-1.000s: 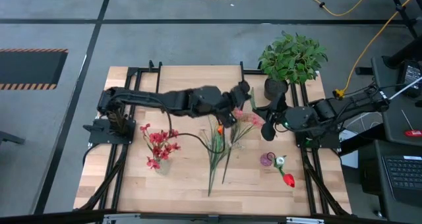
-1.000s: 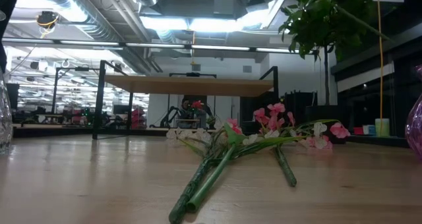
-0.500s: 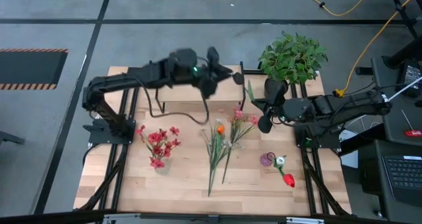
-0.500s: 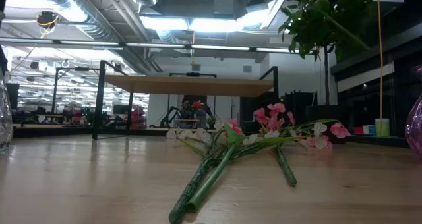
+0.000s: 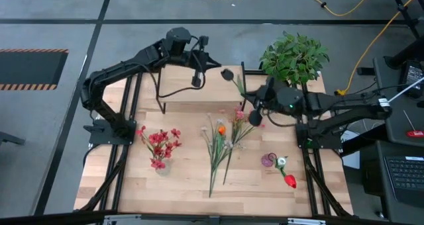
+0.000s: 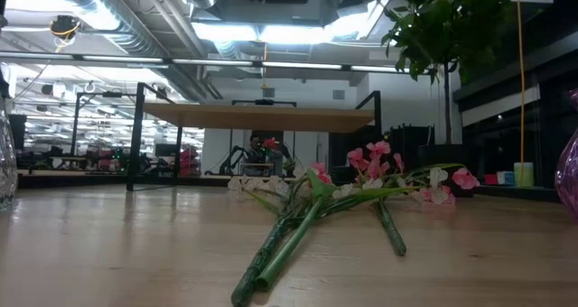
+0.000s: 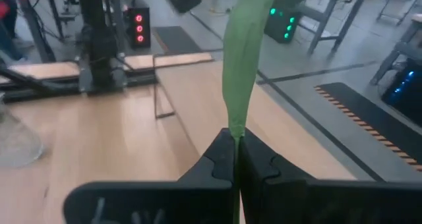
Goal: Pick and place flowers into a vace then onto a shelf
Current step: Put the black flower into the pink vase
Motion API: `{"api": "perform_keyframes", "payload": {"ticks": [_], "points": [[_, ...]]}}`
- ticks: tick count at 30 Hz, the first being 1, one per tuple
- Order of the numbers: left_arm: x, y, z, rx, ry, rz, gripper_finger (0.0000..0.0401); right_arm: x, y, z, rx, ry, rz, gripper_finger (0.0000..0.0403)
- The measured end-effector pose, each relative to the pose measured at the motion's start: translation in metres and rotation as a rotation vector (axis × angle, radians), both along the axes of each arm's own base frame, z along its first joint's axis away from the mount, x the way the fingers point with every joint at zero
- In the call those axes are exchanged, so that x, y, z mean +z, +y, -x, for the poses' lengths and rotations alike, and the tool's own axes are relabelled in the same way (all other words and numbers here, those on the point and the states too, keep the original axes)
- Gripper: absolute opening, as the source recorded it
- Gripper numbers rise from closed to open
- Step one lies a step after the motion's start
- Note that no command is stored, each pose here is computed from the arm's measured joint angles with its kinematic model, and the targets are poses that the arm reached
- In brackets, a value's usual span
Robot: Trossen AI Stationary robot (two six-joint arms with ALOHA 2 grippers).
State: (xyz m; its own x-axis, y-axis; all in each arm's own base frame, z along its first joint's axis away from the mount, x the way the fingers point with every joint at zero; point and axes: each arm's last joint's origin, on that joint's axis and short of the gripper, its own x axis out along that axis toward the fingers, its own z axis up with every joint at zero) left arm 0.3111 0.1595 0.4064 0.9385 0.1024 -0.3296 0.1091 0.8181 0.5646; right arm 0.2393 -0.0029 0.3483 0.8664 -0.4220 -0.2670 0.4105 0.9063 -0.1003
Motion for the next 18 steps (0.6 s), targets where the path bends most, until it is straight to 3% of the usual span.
{"api": "perform_keyframes", "payload": {"ticks": [8, 14, 18], "points": [[-0.029, 0.010, 0.007, 0.012, 0.047, 0.082, 0.0001, 0.001, -0.028, -0.027, 0.109, -0.116, 0.046, 0.0000], [-0.029, 0.005, 0.026, -0.085, -0.032, 0.143, 0.0001, -0.006, -0.048, -0.042, 0.126, -0.132, 0.103, 0.0000], [-0.039, 0.004, 0.042, -0.052, -0.110, 0.164, 0.0001, -0.001, -0.051, -0.043, 0.233, -0.180, 0.130, 0.0000]]}}
